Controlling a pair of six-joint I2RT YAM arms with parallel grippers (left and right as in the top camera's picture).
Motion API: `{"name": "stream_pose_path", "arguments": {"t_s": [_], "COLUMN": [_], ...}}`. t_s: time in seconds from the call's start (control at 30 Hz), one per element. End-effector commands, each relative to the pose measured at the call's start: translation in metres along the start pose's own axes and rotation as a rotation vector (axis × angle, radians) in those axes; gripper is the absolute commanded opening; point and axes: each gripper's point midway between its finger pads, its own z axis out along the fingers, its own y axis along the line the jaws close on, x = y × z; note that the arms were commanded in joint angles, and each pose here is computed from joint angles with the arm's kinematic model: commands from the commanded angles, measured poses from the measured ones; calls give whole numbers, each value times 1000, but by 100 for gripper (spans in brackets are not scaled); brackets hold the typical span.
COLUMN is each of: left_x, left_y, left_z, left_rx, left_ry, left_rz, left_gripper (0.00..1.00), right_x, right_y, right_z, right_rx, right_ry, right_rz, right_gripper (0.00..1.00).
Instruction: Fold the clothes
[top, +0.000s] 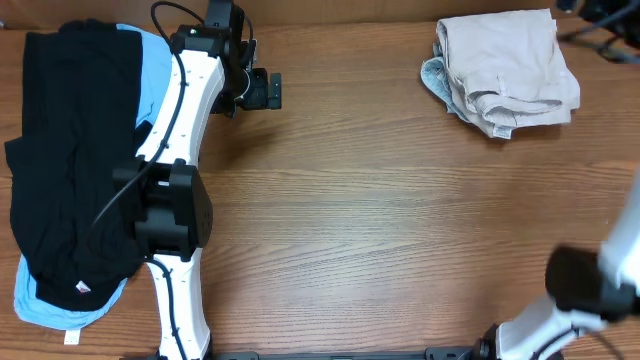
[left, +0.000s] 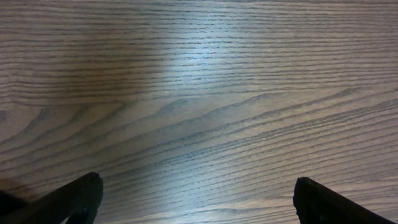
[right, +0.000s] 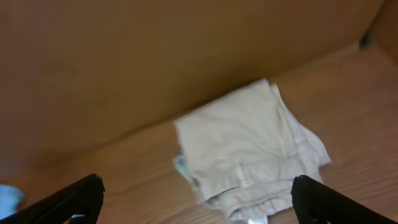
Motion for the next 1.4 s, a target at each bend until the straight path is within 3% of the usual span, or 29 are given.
{"name": "stream_pose_path", "arguments": {"t_s": [0.0, 0.3, 0.73, 1.07, 1.37], "left_x": [-7, -7, -7, -7, -7], "left_y": [-6, -5, -5, -5, -5], "left_z": [-10, -10, -10, -10, -10], "left_rx": [-1, -1, -1, -1, -2], "left_ry": [-35, -35, -35, -35, -35], "left_rz": [-4, -5, -5, -5, -5], "left_gripper": [100, 100, 100, 100, 100], "right_x": [4, 15, 41, 32, 89], "right_y": [32, 53, 44, 71, 55], "right_z": [-59, -136, -133, -167, -160], "right_rx": [-114, -177, -131, -182, -229], "right_ry": [-37, -112, -5, -171, -264], "right_rz": [-19, -50, -34, -113, -102], "right_gripper": [100, 100, 100, 100, 100]}}
